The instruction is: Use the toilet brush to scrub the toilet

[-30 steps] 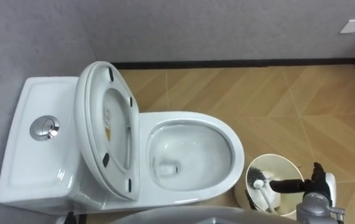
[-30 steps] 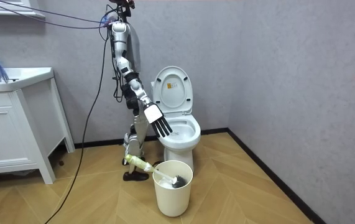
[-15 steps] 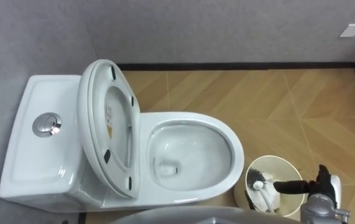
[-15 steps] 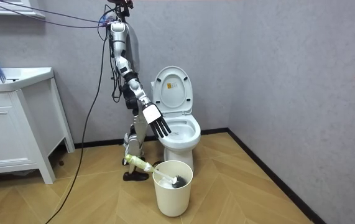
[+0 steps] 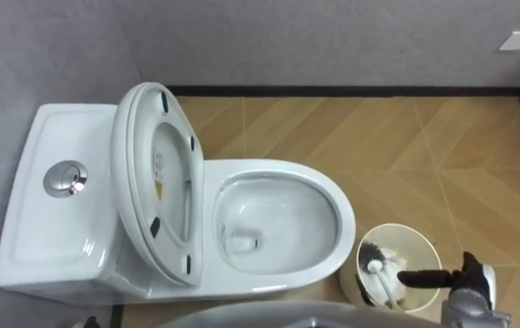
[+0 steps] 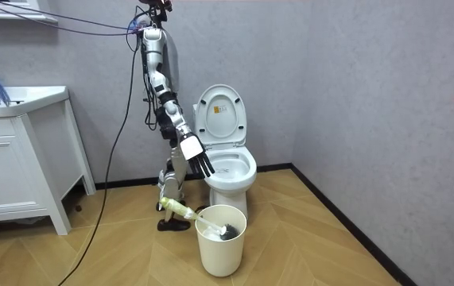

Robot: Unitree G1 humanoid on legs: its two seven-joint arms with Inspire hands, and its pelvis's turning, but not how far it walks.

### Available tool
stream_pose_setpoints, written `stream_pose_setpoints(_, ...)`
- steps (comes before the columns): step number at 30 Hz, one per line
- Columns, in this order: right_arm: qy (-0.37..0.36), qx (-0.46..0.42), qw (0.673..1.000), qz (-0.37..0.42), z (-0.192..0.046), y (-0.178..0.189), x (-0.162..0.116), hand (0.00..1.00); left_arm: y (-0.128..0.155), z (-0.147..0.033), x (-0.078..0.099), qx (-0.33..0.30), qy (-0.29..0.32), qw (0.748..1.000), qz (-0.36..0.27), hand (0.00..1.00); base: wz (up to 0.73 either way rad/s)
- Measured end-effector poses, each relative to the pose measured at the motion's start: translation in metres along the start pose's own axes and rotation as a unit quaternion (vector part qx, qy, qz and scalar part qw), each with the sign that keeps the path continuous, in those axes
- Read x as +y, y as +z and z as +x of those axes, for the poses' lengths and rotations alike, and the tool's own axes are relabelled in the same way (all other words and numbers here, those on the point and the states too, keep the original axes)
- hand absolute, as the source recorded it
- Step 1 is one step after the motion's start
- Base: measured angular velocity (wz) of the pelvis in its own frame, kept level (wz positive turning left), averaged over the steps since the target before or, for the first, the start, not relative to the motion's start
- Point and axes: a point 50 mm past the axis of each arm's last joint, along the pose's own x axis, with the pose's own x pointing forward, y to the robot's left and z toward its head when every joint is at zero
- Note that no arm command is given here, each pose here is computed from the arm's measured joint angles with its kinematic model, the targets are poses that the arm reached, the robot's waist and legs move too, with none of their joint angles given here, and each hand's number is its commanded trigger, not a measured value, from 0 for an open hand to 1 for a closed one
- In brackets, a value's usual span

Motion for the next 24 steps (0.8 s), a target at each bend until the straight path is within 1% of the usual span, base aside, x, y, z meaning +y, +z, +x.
stream_pose_setpoints(3, 0.001, 0.0, 1.0, -0.003, 0.002, 0.005, 0.001, 0.0, 0.007, 0.001, 0.0, -0.009, -0.002, 1.0, 0.007, 0.0, 0.1)
stream_pose_setpoints(8, 0.0, 0.001, 1.0, 0.015, 0.005, 0.016, 0.002, 0.0, 0.024, 0.004, 0.005, -0.031, -0.001, 1.0, 0.005, 0.0, 0.12)
stream_pose_setpoints(10, 0.001, 0.003, 1.0, 0.021, 0.006, 0.017, 0.002, 0.0, 0.031, 0.005, 0.007, -0.041, 0.001, 0.999, 0.014, 0.0, 0.06)
stream_pose_setpoints(14, 0.0, 0.01, 1.0, 0.016, 0.007, 0.017, 0.002, 0.0, 0.035, 0.006, 0.01, -0.048, 0.002, 0.999, 0.027, 0.0, 0.0)
stream_pose_setpoints(18, -0.001, 0.022, 1.0, -0.005, 0.008, 0.012, -0.001, 0.0, 0.035, 0.007, 0.013, -0.051, 0.005, 0.998, 0.04, 0.0, 0.0)
stream_pose_setpoints(24, -0.007, 0.034, 0.999, -0.011, 0.009, 0.007, -0.006, 0.0, 0.037, 0.007, 0.013, -0.053, 0.006, 0.997, 0.048, 0.0, -0.01)
